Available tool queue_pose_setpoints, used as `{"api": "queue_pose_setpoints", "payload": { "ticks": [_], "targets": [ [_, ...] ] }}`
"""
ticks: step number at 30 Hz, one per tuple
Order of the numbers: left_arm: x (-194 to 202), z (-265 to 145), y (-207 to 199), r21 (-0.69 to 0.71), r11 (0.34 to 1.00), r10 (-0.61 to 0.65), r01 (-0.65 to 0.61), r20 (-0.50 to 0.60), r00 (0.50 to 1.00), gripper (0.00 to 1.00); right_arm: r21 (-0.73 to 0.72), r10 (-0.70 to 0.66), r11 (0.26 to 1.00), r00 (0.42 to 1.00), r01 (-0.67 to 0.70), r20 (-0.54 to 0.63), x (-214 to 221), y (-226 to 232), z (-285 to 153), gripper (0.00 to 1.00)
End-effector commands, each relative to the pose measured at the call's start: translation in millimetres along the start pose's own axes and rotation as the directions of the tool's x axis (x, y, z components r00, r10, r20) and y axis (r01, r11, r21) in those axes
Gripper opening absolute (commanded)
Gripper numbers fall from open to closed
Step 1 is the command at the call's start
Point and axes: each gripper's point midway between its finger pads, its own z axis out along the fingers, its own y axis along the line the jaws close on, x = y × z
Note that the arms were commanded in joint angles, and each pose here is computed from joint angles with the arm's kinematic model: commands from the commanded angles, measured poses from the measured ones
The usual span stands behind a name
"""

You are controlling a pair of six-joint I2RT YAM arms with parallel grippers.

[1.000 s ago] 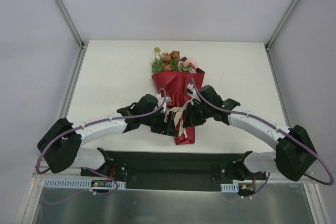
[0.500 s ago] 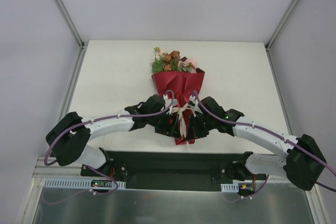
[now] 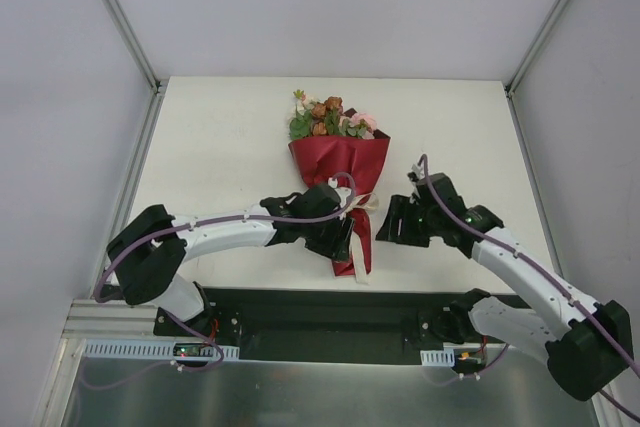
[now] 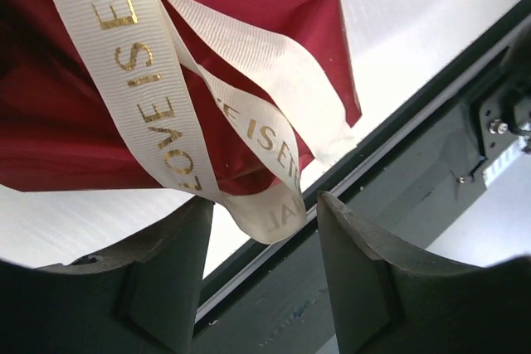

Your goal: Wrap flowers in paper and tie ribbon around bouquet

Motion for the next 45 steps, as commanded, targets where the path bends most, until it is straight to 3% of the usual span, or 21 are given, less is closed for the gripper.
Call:
{"api": "queue_pose_setpoints", "payload": {
  "ticks": [1, 5, 13, 17, 18, 20, 22, 23, 24, 25, 32, 38, 45],
  "targets": [
    [1.1, 2.2, 7.5, -0.099, 0.993, 0.056, -0.058, -0.021, 0.998, 0.54, 0.023, 0.115, 0.993, 0.991, -0.117, 0.072, -38.2, -16.8, -10.0, 0.62],
    [0.9, 6.1, 8.8, -0.121, 0.990, 0.069, -0.072, -0.025, 0.997, 0.56, -0.088, 0.130, 0.989, 0.983, -0.120, 0.129, -84.8, -8.3, -5.4, 0.73],
    [-3.3, 6.1, 6.5, -0.121, 0.989, 0.086, -0.088, -0.028, 0.996, 0.17, -0.311, 0.233, 0.934, 0.961, -0.179, 0.148, -150.5, -1.4, 45.3, 0.76],
    [0.8, 1.4, 2.6, -0.095, 0.992, 0.081, -0.083, -0.031, 0.996, 0.10, -0.387, 0.201, 0.912, 0.970, -0.133, 0.139, -156.8, 6.7, 62.8, 0.77],
    [0.6, 0.0, 2.3, -0.095, 0.992, 0.078, -0.081, -0.027, 0.997, 0.04, -0.398, 0.205, 0.906, 0.971, -0.141, 0.123, -156.0, 8.1, 64.9, 0.77],
    [3.0, -0.3, 2.1, -0.090, 0.993, 0.073, -0.076, -0.033, 0.997, 0.01, -0.395, 0.238, 0.901, 0.966, -0.180, 0.103, -154.4, 4.6, 72.4, 0.77],
    [4.7, -0.3, 1.5, -0.086, 0.994, 0.069, -0.072, -0.037, 0.997, 0.01, -0.363, 0.365, 0.874, 0.929, -0.324, 0.051, -148.8, -0.9, 79.4, 0.77],
    [4.8, 0.1, 1.2, -0.085, 0.994, 0.064, -0.067, -0.038, 0.997, 0.01, -0.347, 0.426, 0.852, 0.905, -0.392, 0.023, -145.3, -4.1, 83.8, 0.79],
    [5.7, 0.5, 1.3, -0.085, 0.994, 0.065, -0.068, -0.043, 0.997, 0.01, -0.328, 0.471, 0.838, 0.882, -0.437, 0.029, -145.1, -8.1, 86.2, 0.88],
    [4.4, 0.6, 0.6, -0.083, 0.994, 0.062, -0.066, -0.041, 0.997, 0.00, -0.319, 0.523, 0.810, 0.852, -0.492, 0.016, -143.0, -8.5, 88.0, 0.88],
    [7.4, 3.3, -1.2, -0.071, 0.996, 0.056, -0.060, -0.057, 0.997, 0.00, -0.258, 0.616, 0.765, 0.788, -0.591, 0.021, -129.8, -15.5, 96.5, 0.89],
    [7.0, 3.4, -1.5, -0.067, 0.996, 0.056, -0.060, -0.054, 0.997, 0.00, -0.247, 0.662, 0.728, 0.750, -0.640, 0.008, -117.8, -13.1, 107.4, 0.85],
    [7.6, 1.9, -1.9, -0.065, 0.996, 0.057, -0.060, -0.050, 0.997, 0.00, -0.274, 0.690, 0.701, 0.724, -0.659, 0.023, -127.4, -12.0, 111.4, 0.57]
  ]
}}
